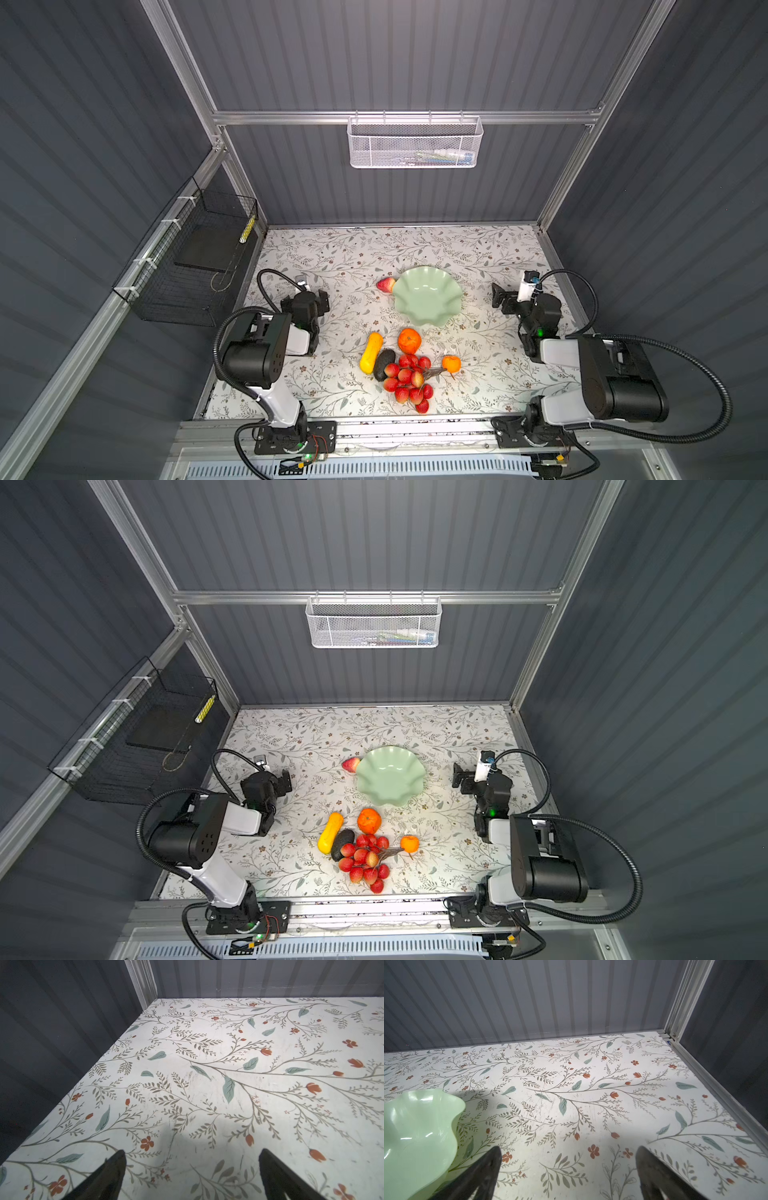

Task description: Place and organize the fake fruits in the fruit bowl

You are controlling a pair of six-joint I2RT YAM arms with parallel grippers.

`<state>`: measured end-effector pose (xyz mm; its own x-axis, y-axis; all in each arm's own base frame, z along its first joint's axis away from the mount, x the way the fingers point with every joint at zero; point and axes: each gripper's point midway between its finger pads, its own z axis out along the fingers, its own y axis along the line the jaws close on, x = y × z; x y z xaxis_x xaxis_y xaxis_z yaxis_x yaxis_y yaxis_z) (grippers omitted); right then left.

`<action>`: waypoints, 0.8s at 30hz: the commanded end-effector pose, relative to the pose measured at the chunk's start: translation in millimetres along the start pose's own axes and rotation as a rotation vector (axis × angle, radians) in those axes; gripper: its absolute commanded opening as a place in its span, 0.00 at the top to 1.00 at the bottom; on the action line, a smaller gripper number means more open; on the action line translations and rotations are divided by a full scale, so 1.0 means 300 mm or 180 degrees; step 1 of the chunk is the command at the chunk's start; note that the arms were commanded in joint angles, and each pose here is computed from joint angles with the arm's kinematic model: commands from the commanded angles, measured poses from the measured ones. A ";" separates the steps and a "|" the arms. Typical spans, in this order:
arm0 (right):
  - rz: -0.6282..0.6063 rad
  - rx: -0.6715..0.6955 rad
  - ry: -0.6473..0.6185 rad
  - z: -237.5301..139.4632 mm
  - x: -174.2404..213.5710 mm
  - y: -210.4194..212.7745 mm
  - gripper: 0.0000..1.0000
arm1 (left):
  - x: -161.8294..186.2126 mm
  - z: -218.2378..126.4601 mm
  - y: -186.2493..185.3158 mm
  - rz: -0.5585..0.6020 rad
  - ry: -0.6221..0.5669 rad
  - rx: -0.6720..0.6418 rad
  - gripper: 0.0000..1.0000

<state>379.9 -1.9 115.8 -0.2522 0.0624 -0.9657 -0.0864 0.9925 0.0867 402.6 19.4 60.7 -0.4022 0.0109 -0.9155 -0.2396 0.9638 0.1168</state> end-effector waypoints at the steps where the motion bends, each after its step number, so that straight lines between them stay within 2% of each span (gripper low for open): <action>1: -0.0053 -0.0006 -0.0041 0.009 -0.018 -0.003 0.01 | -0.036 0.009 0.009 -0.0071 -0.0106 -0.0053 0.00; 21: -0.0040 0.0011 -0.0033 0.012 -0.020 -0.008 0.01 | -0.036 0.009 0.009 -0.0070 -0.0104 -0.0053 0.00; 24: 0.0050 0.0230 -0.0007 0.017 -0.020 -0.048 0.01 | -0.037 0.010 0.008 -0.0070 -0.0105 -0.0053 0.00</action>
<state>380.2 -4.7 114.0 -0.2610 0.0675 -0.9630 -0.0684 0.9938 0.0882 402.6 19.4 60.6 -0.4026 0.0110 -0.9153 -0.2395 0.9638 0.1169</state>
